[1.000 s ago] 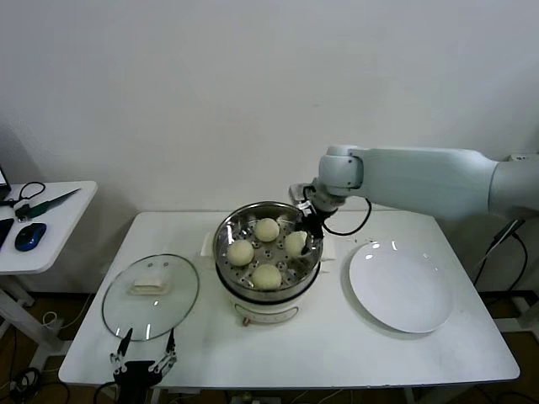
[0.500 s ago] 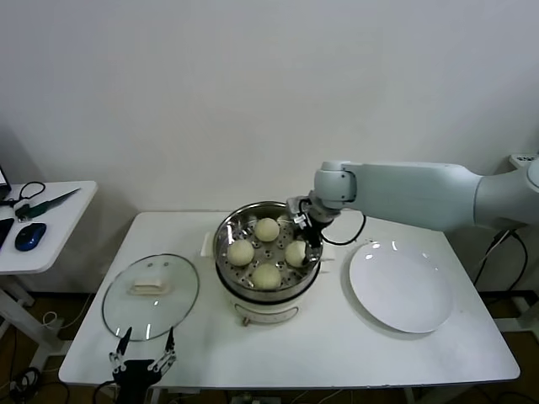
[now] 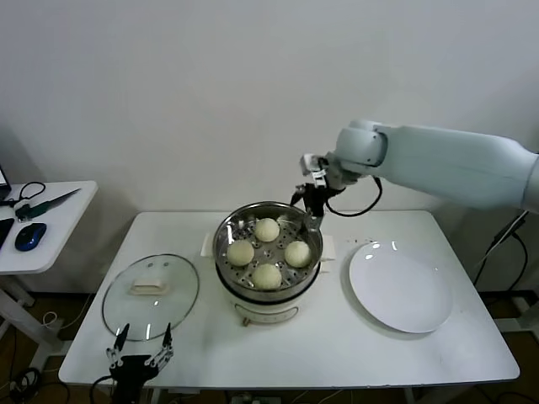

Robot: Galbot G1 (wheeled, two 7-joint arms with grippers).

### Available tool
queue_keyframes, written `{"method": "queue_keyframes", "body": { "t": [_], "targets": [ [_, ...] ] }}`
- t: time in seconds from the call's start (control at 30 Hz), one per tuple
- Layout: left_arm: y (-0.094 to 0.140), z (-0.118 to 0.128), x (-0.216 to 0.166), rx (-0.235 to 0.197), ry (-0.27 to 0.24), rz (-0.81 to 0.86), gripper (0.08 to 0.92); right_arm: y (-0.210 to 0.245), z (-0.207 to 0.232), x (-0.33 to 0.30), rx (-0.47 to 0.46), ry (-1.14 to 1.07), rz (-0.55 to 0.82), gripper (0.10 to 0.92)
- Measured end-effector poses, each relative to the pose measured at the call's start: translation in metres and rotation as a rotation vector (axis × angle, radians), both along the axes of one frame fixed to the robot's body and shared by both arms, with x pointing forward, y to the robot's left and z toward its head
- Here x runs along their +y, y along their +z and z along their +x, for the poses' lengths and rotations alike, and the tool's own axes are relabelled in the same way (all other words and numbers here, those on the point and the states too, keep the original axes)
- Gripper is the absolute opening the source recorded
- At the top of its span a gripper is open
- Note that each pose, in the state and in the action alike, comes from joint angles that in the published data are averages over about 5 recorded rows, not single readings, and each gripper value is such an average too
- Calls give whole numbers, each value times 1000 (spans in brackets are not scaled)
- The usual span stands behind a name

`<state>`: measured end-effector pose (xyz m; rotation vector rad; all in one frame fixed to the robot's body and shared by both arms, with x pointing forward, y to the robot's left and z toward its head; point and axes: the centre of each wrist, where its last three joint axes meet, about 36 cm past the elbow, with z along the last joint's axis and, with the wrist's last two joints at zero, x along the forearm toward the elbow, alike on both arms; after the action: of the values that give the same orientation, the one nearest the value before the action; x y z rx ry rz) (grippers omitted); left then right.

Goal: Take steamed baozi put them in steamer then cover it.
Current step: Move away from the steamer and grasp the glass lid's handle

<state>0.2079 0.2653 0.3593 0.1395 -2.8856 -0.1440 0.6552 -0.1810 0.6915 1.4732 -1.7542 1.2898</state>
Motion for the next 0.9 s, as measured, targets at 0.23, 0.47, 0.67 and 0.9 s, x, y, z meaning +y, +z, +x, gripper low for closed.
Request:
{"method": "queue_keyframes", "body": {
  "t": [0.23,0.47,0.67,0.9],
  "targets": [
    [7,10,8,-33,-16,2,823,-5,-11,-60,-181,-209,287,823],
    [9,21,15,-61,-55,10,823,-47,-41,-140,-326,-443,495,823],
    [10,31,25,-98,-95,61,823,-93,-78,-192,-422,-603,625,823],
    [7,38,36,-142,-129,130,823,-157,-125,-226,-501,-743,788,823]
  ]
}}
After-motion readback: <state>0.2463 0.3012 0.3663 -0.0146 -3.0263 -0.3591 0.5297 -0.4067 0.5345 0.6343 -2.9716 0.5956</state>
